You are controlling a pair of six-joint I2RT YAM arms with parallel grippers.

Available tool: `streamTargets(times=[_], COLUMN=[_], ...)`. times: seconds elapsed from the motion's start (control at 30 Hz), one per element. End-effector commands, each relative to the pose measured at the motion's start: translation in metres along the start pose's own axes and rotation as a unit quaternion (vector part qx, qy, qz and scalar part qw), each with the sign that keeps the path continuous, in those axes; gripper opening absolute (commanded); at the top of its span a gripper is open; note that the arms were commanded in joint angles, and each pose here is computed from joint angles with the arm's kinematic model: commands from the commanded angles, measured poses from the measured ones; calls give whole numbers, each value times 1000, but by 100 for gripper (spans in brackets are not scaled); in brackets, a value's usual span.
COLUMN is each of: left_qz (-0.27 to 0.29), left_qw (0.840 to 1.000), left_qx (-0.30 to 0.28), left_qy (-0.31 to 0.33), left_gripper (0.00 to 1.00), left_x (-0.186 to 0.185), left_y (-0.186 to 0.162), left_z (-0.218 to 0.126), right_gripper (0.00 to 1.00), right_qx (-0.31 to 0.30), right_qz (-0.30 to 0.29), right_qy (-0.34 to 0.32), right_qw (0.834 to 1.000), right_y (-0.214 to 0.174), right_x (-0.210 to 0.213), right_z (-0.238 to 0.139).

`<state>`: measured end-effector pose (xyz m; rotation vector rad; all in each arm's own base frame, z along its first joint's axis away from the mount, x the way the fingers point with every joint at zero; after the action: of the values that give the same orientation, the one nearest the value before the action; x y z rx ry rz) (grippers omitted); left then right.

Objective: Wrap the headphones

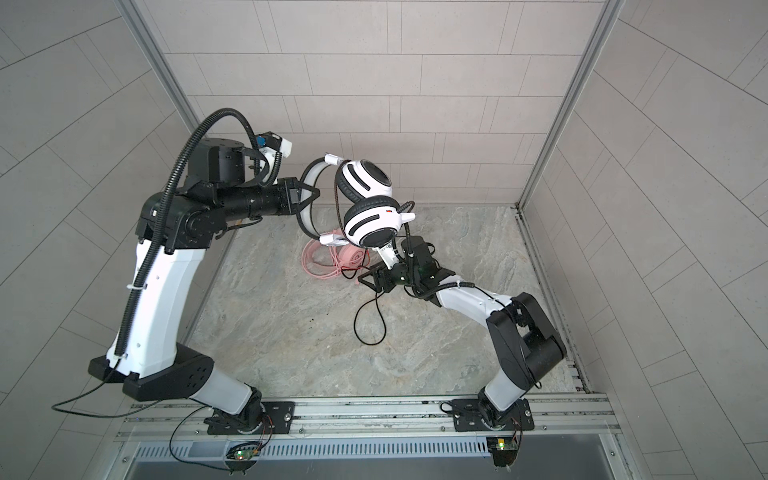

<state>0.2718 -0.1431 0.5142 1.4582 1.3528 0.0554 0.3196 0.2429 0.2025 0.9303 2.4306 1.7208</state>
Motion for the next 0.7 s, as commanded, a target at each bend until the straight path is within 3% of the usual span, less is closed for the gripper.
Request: streamTargets(times=[0.0,0.07,0.23,0.37,0.57,0.67], left_qz=[2,-1,-31,-115,-231,-245], left_qw=[999,999,992,957,900,893], left_qx=[-36,-39,-92,-205,-341,-358], left_qy=[-24,-17,74,167,144,124], left_gripper=[0,0,0,0,0,0], left_x=[-10,-8,24,69,112,121], left_y=[10,11,27,58,101,118], left_z=[-11,-11,-11,-28,-49,-48], right_gripper=[22,7,0,0,0,0], right_qx=[-27,-30,-35,-71,-33,-31], right_qz=[0,1,42,122,178,209], right_qy=[2,-8,-74,-165,-319,-355], right_qw=[1000,1000,996,976,930,911], right_y=[11,11,-4,-29,-76,-92], right_x=[-5,-6,-23,-42,-39,-41], right_z=[1,-4,-48,-113,-178,-198])
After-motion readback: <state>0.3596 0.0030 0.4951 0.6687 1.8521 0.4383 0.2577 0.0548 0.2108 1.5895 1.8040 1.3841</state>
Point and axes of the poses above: each gripper's point midway between its finger pads, its own z axis out along the fingers, its own x axis along the line the jaws close on, y = z × x, the point moved 8 cm from there along -z, back along the fingers, and after that the axes turned 9 degrees about -z, right-handed, at the moved point
